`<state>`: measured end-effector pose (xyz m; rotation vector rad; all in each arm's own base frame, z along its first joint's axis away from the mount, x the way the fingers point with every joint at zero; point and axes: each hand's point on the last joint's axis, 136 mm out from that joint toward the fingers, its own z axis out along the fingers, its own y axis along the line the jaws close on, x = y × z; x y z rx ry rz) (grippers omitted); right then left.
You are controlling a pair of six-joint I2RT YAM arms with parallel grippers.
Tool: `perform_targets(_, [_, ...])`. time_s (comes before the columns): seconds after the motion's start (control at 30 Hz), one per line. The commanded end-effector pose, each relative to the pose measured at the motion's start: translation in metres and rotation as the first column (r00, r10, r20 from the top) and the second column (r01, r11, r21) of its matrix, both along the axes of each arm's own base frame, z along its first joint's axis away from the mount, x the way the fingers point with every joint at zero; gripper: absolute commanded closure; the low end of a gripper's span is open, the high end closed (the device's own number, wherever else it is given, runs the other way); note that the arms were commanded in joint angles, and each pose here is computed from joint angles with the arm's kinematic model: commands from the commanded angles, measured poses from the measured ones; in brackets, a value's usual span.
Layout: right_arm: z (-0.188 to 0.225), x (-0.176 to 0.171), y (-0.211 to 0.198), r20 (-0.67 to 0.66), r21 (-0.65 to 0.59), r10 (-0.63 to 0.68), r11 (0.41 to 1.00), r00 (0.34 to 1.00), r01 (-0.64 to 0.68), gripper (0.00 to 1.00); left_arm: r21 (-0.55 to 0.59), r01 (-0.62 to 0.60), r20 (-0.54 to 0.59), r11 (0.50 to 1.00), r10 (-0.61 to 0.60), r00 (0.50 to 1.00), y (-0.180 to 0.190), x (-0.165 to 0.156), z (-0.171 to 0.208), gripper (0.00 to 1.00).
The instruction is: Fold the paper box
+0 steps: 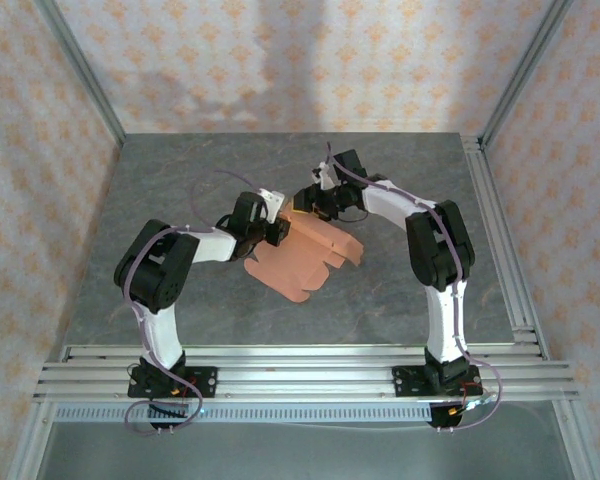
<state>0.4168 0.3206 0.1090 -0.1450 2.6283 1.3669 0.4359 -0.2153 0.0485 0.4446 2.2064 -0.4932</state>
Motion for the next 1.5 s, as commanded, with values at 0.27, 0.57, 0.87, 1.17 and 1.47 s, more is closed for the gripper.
perform_targets(0.27, [-0.031,-0.009,-0.027,-0.036,-0.206,-0.021,0.979,0.999,0.013,0.53,-0.007,-0.005,-0.019,1.000,0.005,1.000,-0.003,0.001,-0.021,0.76])
perform_targets(0.57, [-0.037,-0.013,-0.030,-0.029,-0.270,-0.007,0.963,1.000,-0.001,0.53,-0.049,0.000,-0.021,0.999,-0.001,1.000,-0.009,0.004,-0.017,0.77])
perform_targets(0.87, [-0.047,-0.023,-0.034,-0.025,-0.376,0.037,0.925,0.999,-0.044,0.53,-0.056,-0.020,-0.018,0.998,0.019,1.000,-0.002,0.004,-0.013,0.75])
perform_targets(1.17, [-0.054,-0.023,-0.034,-0.024,-0.428,0.051,0.902,0.998,-0.057,0.52,-0.083,-0.024,0.021,0.996,0.026,0.999,0.002,0.001,0.009,0.67])
perform_targets(1.47, [-0.046,-0.023,-0.026,-0.020,-0.383,0.058,0.922,0.998,-0.061,0.52,-0.105,-0.039,0.007,0.994,0.040,0.999,0.001,0.010,0.011,0.73])
